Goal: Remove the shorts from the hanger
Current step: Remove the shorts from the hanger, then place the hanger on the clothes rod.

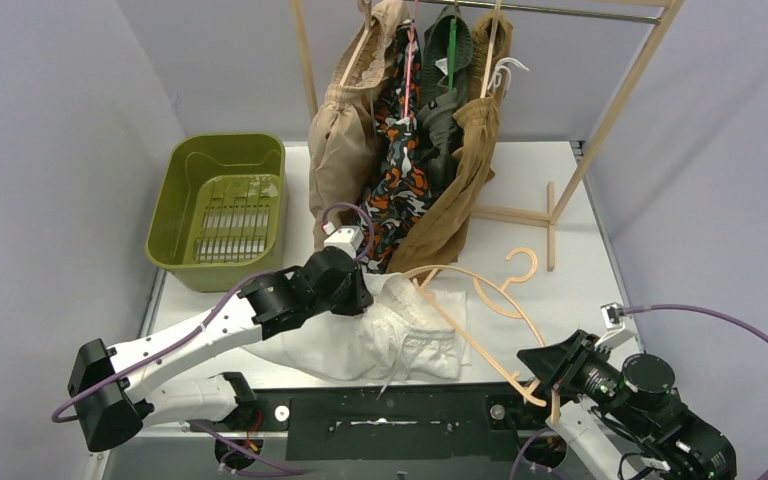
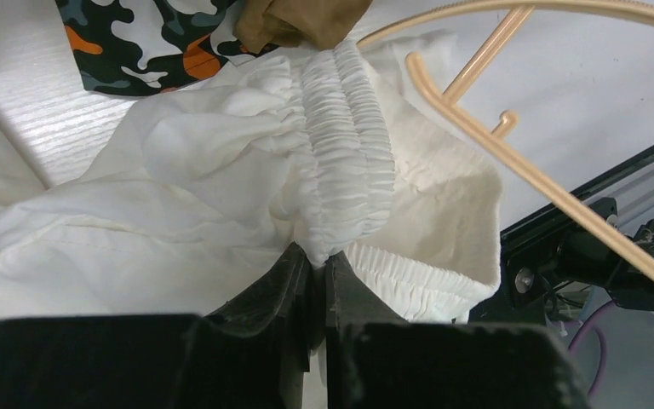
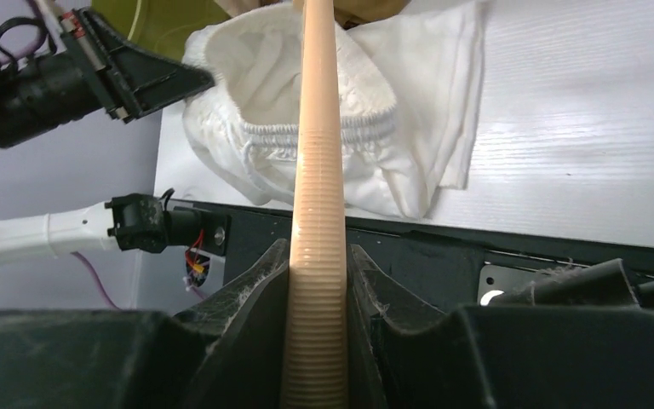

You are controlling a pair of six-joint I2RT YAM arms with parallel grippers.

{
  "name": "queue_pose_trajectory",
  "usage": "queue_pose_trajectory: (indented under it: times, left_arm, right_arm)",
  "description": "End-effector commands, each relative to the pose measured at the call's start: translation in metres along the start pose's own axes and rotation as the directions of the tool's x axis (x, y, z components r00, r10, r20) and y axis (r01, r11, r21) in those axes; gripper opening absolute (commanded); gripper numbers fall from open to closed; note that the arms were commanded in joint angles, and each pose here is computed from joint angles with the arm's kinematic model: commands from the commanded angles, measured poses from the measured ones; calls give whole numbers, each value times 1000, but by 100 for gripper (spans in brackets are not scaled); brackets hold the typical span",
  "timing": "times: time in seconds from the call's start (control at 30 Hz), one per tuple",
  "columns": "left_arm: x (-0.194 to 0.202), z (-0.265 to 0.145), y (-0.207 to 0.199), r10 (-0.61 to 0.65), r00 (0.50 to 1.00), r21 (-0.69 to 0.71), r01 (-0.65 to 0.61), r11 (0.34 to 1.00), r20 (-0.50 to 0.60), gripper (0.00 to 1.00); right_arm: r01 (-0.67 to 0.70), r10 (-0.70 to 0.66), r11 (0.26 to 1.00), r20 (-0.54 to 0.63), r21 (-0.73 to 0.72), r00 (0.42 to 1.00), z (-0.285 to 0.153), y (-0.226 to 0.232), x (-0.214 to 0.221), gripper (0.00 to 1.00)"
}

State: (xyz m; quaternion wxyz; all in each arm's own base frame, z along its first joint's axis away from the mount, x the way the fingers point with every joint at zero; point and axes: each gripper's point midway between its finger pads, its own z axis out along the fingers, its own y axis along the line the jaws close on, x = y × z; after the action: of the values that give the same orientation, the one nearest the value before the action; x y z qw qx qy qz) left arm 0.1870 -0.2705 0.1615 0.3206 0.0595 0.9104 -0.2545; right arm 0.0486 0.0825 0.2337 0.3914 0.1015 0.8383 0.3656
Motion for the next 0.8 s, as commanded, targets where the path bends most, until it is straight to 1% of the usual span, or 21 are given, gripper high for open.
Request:
queue_pose_trajectory:
  times: [0.0,0.1,0.2,0.3,0.4,0.5,0.57,0.67,0.7,0.77]
  left_arm:
    - [-7,-11,4,-17,999,2,17,1000,39,0]
    - [-2,-11,7,-19,1000,-6,19,1000,22,0]
    - [4,-10,7,-19,1000,0,19,1000,2,0]
    - [5,-9,5,-19,1000,15,19,1000,-2,0]
    - [2,-9,1,-14,1000,27,14,1000,0,0]
    - [1,-10,-2,-9,1000,40,9,999,-2,0]
    - [-1,-13,-4,-9,1000,49,9,999,-1,0]
    - [-2,-16,-4,-13,1000,57,12,998,7,0]
    - [-2,-17,-4,-15,1000,59,14,998,10,0]
    - [-2,-18,-3,-17,1000,58,16,998,15,0]
  right_arm:
    - [-27,18,996,110,80,994,-6,-4,-27,0]
    - [-34,12,993,187,115,982,-23,-2,-45,0]
    - [-49,-7,976,254,213,967,-42,-10,-65,0]
    - [-24,-51,963,270,267,961,-47,-8,-79,0]
    - [12,-102,943,252,334,962,-37,-8,-91,0]
    - [42,-162,911,262,410,951,-27,-9,-109,0]
    - [59,-203,912,323,406,924,-22,1,-130,0]
    - [80,-271,911,442,404,855,-20,12,-164,0]
    - [99,-299,909,468,405,832,-18,16,-173,0]
    - [176,-379,892,474,417,795,-9,23,-187,0]
